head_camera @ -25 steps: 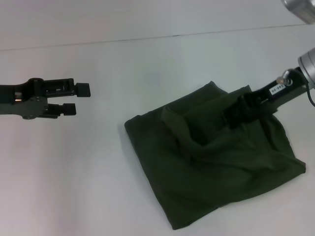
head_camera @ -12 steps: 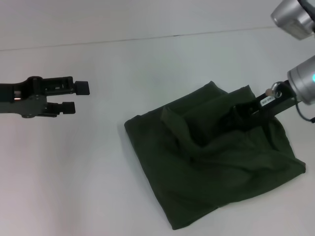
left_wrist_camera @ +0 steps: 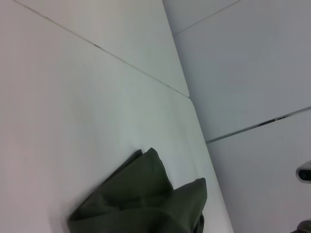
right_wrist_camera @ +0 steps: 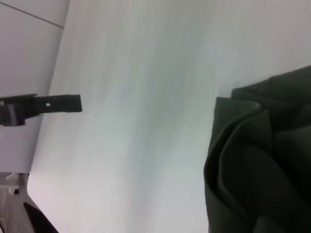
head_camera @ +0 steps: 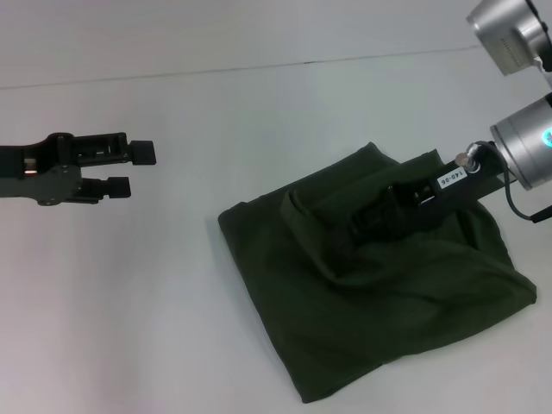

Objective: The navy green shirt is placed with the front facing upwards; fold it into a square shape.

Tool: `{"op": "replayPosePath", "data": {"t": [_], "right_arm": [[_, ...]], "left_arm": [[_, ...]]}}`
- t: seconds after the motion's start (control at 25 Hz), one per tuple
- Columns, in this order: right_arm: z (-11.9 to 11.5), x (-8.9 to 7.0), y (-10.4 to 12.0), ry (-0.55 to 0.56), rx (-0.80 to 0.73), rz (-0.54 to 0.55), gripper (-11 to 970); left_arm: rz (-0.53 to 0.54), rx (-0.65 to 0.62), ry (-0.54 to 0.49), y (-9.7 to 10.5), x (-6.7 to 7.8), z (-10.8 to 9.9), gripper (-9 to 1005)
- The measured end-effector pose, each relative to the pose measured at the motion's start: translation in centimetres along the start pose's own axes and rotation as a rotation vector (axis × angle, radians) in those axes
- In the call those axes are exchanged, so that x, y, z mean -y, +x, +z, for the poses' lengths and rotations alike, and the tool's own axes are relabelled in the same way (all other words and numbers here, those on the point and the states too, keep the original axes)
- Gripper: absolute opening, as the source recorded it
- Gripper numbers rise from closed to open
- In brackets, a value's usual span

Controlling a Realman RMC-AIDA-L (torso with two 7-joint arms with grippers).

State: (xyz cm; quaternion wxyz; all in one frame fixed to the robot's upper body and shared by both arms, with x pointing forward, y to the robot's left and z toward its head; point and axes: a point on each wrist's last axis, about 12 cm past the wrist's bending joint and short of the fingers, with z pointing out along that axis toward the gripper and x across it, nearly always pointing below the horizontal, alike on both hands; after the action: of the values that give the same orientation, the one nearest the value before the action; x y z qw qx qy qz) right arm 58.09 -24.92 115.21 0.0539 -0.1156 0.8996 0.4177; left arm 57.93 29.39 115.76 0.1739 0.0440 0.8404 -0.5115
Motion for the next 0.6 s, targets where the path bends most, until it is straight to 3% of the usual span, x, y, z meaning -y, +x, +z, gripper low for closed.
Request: {"op": "replayPosePath", "data": {"t": [0.32,0.6], "right_arm": [[-0.2,0.3,0.2,0.003,0.0,0.004,525],[-0.1,1.3,0.4,0.094,-0.034,0.026,524]], "left_arm": [[-0.003,0.004,0.006,0.1,-0.1,0.0,963],[-0.003,0.003,0.007,0.1,0.0,0.0,963]]}}
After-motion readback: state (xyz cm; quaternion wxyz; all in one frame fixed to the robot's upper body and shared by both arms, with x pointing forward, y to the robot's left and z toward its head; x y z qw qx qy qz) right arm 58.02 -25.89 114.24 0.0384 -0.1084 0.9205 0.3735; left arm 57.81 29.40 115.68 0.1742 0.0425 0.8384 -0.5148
